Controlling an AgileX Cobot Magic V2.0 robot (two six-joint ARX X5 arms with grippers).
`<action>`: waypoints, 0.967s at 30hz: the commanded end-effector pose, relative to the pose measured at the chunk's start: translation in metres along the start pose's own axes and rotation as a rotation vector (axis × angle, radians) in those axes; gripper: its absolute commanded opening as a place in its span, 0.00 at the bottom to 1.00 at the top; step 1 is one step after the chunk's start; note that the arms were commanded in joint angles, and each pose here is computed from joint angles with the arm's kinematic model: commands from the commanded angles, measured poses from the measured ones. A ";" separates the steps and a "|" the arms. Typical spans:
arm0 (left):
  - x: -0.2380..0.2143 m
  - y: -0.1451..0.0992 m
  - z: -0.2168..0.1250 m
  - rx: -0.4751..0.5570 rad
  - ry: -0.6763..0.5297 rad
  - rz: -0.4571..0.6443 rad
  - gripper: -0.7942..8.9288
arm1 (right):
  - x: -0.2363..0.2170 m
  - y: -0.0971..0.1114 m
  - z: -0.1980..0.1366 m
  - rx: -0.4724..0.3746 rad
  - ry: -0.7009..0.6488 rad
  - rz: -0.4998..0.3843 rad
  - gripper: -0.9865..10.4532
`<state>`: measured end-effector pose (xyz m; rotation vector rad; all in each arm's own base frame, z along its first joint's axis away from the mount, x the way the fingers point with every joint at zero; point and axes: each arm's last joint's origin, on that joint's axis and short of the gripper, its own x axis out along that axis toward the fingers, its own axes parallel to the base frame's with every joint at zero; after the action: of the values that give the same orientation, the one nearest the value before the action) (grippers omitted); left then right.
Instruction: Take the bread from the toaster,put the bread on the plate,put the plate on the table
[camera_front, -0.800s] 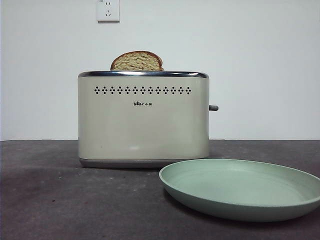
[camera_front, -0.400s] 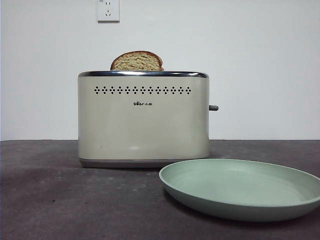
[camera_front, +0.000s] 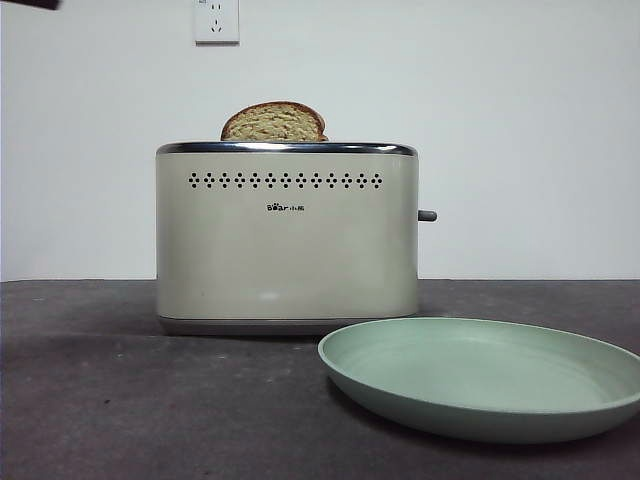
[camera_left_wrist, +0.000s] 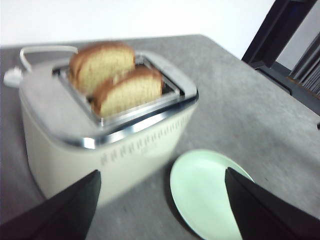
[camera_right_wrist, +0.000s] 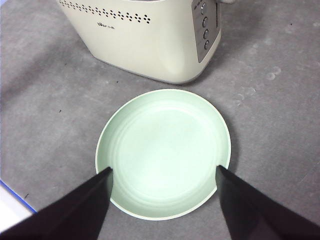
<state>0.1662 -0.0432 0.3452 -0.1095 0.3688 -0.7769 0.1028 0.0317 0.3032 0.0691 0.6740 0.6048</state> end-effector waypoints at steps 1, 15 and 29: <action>0.015 0.006 0.018 0.070 -0.009 -0.008 0.50 | -0.002 0.002 0.004 -0.001 -0.016 0.002 0.38; 0.110 0.035 0.076 0.202 0.063 -0.097 0.50 | -0.002 0.002 0.004 0.002 -0.016 0.002 0.38; 0.180 0.034 0.065 0.387 0.168 -0.076 0.50 | -0.002 0.001 0.004 0.002 -0.014 -0.009 0.38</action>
<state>0.3259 -0.1426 0.3436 0.2582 0.4054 -0.9127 0.1029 0.0314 0.3031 0.0667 0.6744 0.5957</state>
